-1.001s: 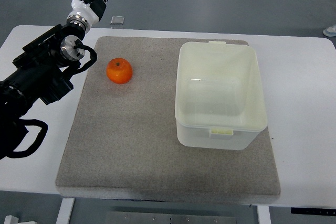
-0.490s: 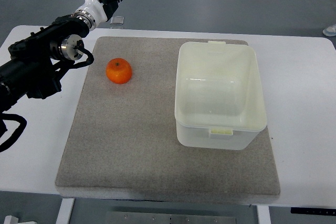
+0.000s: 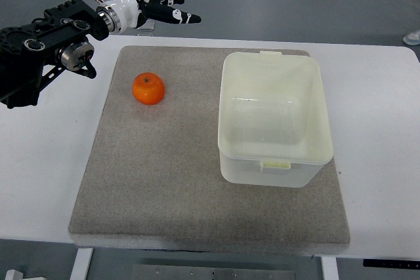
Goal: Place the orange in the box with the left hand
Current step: 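Swing the left hand over the orange with fingers open, then lower the open left hand around the orange, thumb beside it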
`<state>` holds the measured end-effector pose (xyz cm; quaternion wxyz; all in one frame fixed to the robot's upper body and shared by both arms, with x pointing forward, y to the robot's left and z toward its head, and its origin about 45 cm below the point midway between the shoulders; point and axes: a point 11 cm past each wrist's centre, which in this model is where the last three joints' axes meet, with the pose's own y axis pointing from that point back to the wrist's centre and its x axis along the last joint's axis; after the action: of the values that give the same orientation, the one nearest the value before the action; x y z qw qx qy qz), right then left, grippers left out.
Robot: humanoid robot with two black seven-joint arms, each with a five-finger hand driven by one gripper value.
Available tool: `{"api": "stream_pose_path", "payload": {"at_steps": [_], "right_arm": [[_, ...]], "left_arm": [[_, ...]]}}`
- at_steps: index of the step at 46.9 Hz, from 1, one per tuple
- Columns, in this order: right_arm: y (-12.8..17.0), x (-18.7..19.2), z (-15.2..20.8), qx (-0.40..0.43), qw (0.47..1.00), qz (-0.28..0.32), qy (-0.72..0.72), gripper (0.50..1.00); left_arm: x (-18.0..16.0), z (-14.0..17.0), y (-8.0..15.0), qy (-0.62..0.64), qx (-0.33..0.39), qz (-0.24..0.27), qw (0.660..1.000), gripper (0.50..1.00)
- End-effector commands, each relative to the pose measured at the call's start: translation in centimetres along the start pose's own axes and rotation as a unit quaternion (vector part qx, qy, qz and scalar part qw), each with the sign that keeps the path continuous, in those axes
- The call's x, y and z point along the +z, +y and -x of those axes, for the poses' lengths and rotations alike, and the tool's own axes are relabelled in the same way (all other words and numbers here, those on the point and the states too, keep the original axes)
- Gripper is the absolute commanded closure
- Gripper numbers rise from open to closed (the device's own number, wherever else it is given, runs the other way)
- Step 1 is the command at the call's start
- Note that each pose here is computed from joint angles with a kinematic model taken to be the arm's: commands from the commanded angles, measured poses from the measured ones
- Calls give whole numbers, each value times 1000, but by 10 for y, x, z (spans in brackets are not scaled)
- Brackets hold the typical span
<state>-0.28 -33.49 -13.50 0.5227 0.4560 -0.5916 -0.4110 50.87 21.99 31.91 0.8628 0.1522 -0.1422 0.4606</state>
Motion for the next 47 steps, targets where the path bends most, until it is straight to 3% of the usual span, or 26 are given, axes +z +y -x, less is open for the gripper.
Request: {"api": "stream_pose_path", "payload": {"at_steps": [1,25,47], "right_arm": [[0,0,0,0,1000,0,0,556],[0,0,0,0,1000,0,0,556],[0,0,0,0,1000,0,0,556]], "left_arm": [[-1,1,7,-40,-19,-5,999,536],[1,-3,24,-176,-72,-32,981,531],[-19,1,47,-327,-174,-80,925,531]]}}
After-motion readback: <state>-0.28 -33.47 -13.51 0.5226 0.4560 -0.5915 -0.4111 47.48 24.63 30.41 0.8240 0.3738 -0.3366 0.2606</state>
